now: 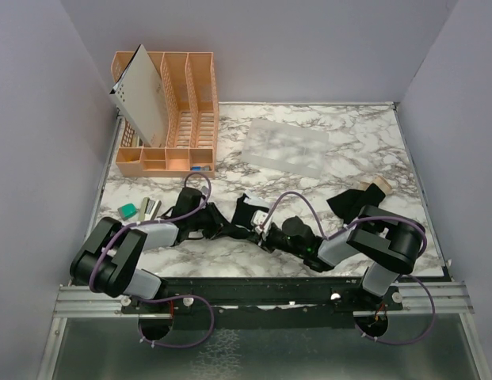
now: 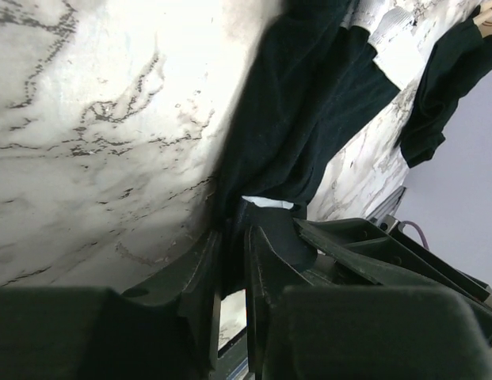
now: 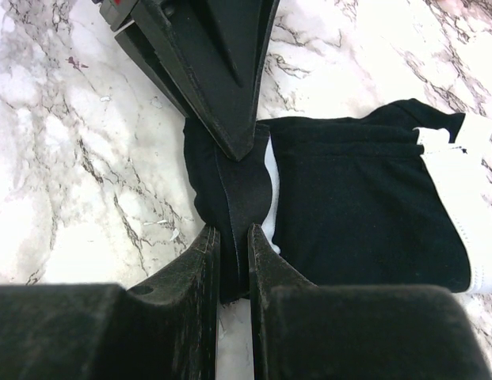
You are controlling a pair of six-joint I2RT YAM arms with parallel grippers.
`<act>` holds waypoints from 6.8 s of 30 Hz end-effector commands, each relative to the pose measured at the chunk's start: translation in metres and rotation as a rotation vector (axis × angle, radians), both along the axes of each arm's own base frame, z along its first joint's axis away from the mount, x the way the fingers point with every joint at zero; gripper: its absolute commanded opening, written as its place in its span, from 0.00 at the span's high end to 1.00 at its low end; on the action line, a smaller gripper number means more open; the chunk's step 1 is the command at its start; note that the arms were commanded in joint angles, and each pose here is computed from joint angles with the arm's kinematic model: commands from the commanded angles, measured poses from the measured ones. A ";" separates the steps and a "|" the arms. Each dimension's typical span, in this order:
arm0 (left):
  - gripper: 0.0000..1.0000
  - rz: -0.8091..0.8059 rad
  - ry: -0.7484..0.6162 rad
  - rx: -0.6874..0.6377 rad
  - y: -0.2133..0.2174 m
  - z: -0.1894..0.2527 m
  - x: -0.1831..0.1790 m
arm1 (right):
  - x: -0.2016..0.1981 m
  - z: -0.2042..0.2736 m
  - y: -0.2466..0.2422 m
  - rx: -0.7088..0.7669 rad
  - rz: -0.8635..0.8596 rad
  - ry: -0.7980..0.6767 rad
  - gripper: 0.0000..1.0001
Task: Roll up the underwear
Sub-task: Roll the underwear to the center of the board.
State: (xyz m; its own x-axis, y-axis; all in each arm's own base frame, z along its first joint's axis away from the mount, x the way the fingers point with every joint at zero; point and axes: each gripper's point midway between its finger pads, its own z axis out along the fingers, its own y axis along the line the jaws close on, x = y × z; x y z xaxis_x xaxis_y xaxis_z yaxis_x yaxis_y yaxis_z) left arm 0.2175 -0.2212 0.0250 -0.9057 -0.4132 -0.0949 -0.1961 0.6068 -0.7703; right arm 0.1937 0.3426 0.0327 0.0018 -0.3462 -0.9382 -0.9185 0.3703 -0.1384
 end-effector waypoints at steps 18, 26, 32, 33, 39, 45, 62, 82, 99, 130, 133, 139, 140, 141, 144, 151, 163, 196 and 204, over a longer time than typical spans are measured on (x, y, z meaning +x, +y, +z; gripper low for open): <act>0.36 0.042 -0.047 0.197 0.032 0.021 0.006 | -0.037 -0.003 -0.006 0.293 0.024 0.547 0.97; 0.24 0.032 -0.141 0.126 0.024 0.046 0.010 | -0.023 -0.016 -0.016 0.370 -0.064 0.817 0.99; 0.15 -0.033 -0.218 0.035 0.011 0.057 0.007 | -0.014 -0.049 -0.017 0.280 -0.176 1.087 0.99; 0.14 -0.057 -0.221 0.028 0.010 0.055 0.004 | -0.013 -0.053 -0.018 0.267 -0.189 1.112 0.99; 0.13 -0.129 -0.240 0.055 0.010 0.040 -0.001 | -0.011 -0.073 -0.028 0.225 -0.292 1.286 0.99; 0.14 -0.123 -0.239 0.106 0.015 0.022 0.002 | -0.010 -0.075 -0.031 0.223 -0.319 1.317 0.99; 0.48 0.045 -0.077 0.179 0.032 -0.033 0.001 | 0.001 -0.069 -0.027 0.204 -0.334 1.320 0.92; 0.72 0.020 0.006 0.272 0.037 -0.033 0.005 | 0.019 -0.011 -0.032 0.151 -0.153 0.908 0.52; 0.72 -0.012 0.032 0.276 0.031 -0.021 0.012 | 0.021 0.054 -0.018 -0.115 0.147 -0.241 0.30; 0.71 -0.053 0.046 0.281 0.028 -0.020 0.013 | 0.022 -0.017 0.007 -0.368 0.193 -0.412 0.61; 0.71 -0.054 0.048 0.287 0.029 -0.020 0.013 | 0.015 -0.030 0.000 -0.397 0.210 -0.364 0.58; 0.71 -0.067 0.041 0.285 0.027 -0.018 0.017 | 0.011 -0.045 -0.013 -0.435 0.197 -0.319 0.48; 0.71 -0.068 0.041 0.286 0.027 -0.018 0.018 | 0.011 -0.046 -0.014 -0.441 0.192 -0.322 0.48; 0.71 -0.071 0.042 0.287 0.027 -0.018 0.018 | 0.012 -0.047 -0.015 -0.447 0.189 -0.328 0.48; 0.71 -0.076 0.040 0.287 0.027 -0.017 0.018 | 0.021 -0.044 -0.018 -0.471 0.153 -0.354 0.50; 0.70 -0.084 0.037 0.286 0.027 -0.017 0.018 | 0.034 -0.051 -0.023 -0.523 0.095 -0.374 0.64; 0.39 -0.010 -0.009 0.284 0.036 0.002 0.031 | -0.005 -0.046 0.008 -0.376 0.218 -0.121 0.98; 0.69 0.030 0.056 0.362 0.060 -0.020 0.003 | -0.036 -0.039 0.038 -0.119 0.118 0.326 0.96; 0.40 0.067 0.004 0.422 0.074 -0.002 0.012 | -0.037 -0.042 0.034 -0.028 0.100 0.537 0.96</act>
